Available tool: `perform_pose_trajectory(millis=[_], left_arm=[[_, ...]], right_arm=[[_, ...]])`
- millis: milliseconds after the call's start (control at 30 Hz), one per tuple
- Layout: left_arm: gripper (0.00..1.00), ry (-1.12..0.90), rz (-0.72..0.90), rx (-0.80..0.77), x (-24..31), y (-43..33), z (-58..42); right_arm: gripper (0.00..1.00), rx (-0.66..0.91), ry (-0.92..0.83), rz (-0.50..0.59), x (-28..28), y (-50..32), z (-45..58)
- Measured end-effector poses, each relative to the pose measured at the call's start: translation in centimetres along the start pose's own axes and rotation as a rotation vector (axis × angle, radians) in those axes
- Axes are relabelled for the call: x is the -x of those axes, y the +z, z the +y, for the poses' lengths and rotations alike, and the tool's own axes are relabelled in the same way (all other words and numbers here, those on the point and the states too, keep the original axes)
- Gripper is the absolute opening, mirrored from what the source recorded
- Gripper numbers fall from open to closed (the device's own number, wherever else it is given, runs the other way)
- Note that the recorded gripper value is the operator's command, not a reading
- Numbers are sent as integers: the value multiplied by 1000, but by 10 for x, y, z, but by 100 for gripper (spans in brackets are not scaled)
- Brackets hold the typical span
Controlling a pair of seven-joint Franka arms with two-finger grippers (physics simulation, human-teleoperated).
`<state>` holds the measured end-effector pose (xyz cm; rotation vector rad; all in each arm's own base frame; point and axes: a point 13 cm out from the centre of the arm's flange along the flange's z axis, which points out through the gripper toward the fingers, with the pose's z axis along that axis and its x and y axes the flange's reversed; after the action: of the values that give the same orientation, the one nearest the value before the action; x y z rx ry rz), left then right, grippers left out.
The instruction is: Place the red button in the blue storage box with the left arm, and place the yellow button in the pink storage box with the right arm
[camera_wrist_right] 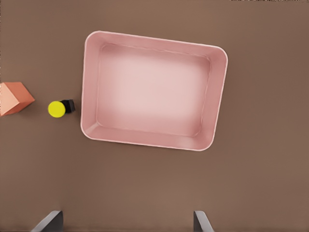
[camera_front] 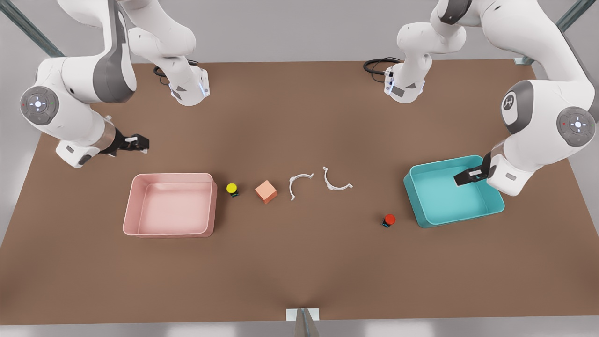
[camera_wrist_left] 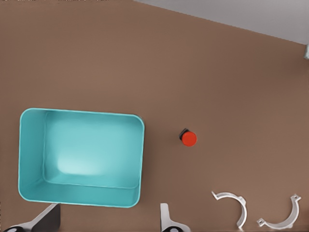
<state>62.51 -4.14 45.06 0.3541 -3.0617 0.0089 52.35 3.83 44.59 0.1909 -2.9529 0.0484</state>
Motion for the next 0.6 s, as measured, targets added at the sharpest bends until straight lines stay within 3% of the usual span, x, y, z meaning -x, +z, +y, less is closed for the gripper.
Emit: perform_pose_trajectory(millis=[167,333,467,600], left_arm=[[100,166,12,12,-8,23,-57],[100,379,4,15,4,135,-170],[100,452,-14,6,18,229,-175],[100,473,-66,-30,33,288,-156]], right_arm=[[100,-10,-39,-16,8,0,17],[100,28,12,13,29,25,-9],[100,94,39,70,54,65,-17],[100,78,-106,132,79,117,66]])
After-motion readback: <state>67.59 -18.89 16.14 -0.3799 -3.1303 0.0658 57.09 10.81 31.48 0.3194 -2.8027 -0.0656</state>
